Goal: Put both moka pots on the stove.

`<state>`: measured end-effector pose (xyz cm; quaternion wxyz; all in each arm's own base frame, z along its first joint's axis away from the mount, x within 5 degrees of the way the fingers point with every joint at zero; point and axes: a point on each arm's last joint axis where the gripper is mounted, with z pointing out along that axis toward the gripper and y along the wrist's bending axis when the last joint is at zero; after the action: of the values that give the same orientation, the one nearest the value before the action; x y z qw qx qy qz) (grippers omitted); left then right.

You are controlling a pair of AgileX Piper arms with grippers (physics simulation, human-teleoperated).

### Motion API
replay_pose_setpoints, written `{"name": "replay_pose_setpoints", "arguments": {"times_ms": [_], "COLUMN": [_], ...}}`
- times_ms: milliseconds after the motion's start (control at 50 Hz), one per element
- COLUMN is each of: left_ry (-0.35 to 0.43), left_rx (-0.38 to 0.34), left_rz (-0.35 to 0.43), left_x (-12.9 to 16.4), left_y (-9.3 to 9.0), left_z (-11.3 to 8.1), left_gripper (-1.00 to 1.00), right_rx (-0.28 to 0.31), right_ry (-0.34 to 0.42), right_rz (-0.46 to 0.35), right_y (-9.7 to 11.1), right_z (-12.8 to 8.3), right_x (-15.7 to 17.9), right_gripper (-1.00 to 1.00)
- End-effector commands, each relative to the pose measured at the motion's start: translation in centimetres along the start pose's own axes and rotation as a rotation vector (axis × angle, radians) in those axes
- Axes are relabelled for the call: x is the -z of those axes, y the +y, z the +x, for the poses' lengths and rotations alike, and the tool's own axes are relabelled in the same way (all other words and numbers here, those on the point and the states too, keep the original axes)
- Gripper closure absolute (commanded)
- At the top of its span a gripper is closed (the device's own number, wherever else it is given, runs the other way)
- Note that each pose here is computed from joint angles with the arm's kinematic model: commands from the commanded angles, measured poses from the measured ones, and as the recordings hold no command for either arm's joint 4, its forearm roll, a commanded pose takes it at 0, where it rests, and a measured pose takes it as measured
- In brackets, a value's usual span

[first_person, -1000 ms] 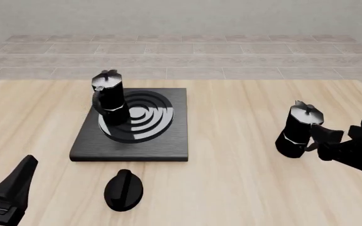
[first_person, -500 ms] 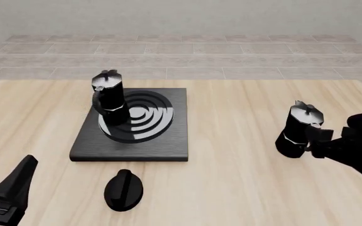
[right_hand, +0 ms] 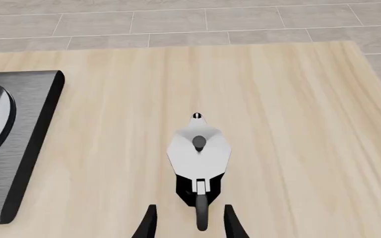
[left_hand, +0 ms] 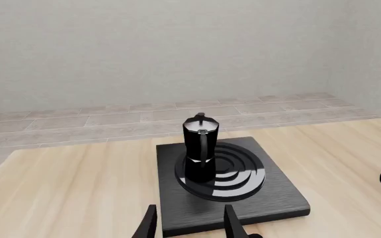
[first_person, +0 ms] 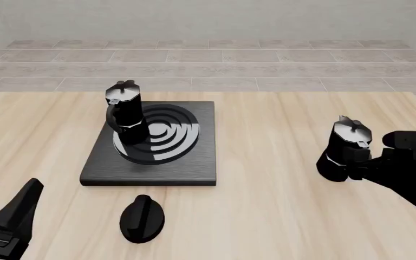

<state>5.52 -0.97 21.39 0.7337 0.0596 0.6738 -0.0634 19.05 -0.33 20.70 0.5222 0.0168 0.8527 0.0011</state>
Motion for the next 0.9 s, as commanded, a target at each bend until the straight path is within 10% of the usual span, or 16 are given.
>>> {"name": "replay_pose_setpoints", "arguments": {"times_ms": [20,900], "left_ry": [0.000,0.000], "left_rx": [0.000,0.000], "left_rz": [0.000,0.000], "left_x": [0.0,0.0], "left_y": [0.0,0.0], "left_z": [0.0,-0.2], "left_gripper": [-1.00,-1.00], "right_rx": [0.002,0.003], "right_ry": [0.011,0.057], "right_rz": [0.004,0.015], "right_y": [-0.1,-0.4], "right_z": [0.2,1.5], "right_x": [-1.1,-3.4], "right_gripper": [-1.00,-1.00]}}
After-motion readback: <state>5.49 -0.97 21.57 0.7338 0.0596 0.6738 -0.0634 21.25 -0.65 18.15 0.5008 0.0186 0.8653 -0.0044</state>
